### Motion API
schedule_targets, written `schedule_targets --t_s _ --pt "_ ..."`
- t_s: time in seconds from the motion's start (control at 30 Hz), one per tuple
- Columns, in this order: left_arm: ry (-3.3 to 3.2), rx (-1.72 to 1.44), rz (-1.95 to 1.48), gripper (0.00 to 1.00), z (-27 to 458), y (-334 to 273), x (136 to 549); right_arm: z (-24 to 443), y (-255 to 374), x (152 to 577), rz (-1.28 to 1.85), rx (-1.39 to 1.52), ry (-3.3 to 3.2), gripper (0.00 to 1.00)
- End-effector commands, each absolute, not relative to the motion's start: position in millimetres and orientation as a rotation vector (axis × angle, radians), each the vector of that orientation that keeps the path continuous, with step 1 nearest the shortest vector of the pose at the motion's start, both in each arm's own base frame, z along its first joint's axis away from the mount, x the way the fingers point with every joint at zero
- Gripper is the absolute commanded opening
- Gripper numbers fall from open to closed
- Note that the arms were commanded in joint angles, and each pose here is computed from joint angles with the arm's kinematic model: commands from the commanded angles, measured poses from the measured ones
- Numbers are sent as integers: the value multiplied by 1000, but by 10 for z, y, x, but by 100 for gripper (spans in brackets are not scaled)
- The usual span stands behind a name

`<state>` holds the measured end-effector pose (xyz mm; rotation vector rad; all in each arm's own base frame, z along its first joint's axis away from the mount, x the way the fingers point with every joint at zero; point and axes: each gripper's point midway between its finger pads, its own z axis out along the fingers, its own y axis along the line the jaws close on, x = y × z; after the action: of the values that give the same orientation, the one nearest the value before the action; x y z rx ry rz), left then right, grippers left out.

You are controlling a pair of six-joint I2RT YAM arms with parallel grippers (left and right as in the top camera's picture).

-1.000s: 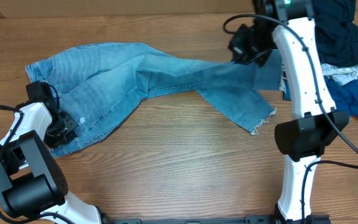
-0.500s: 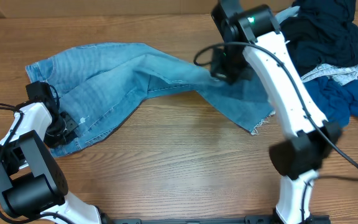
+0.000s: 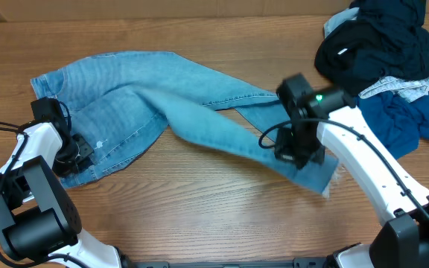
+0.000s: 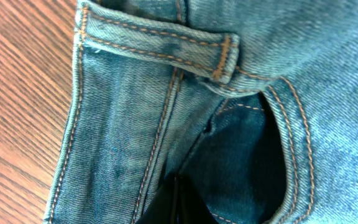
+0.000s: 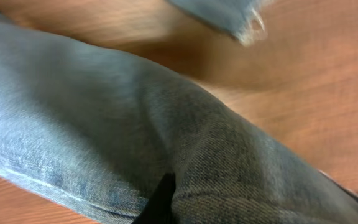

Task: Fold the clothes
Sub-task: 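Pull the jeans leg rightward with the right gripper to spread it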

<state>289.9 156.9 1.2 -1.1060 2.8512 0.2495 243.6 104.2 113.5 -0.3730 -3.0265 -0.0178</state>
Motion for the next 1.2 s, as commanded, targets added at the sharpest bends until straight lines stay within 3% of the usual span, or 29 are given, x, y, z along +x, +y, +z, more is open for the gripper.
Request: schedule_targets --t_s 0.0,0.17,0.4,0.63,0.8,0.83,0.9,0.97,1.0,1.1,1.17 --pt "2953 -1027 255 4 -68 1539 2723 975 780 2243 118 -614 -2960 4" --pt "3006 -1033 319 4 -50 1553 2573 874 511 2134 268 -817 -2885 4" --pt "3082 -1038 442 4 61 1608 2379 1030 149 2390 318 -1019 -2909 4" --pt "3084 -1033 500 4 229 1689 2415 1430 -425 2638 536 -1354 -2915 4" --pt "3071 -1032 501 4 365 1729 2497 1463 -461 2579 541 -1361 -2883 4" --pt "3070 -1032 501 4 378 1731 2505 1458 -438 2540 528 -1350 -2867 7" --pt "3070 -1032 502 4 394 1734 2508 1439 -354 2465 467 -1330 -2831 41" --pt "3078 -1033 501 4 395 1726 2493 1426 -258 2405 402 -1312 -2799 62" --pt "3080 -1034 501 4 395 1722 2487 1431 -241 2384 397 -1303 -2791 64" --pt "3086 -1041 501 4 398 1714 2470 1538 -249 2445 412 -1277 -2839 86" --pt "3085 -1054 498 4 398 1706 2460 1683 -262 2604 396 -1284 -2921 87"
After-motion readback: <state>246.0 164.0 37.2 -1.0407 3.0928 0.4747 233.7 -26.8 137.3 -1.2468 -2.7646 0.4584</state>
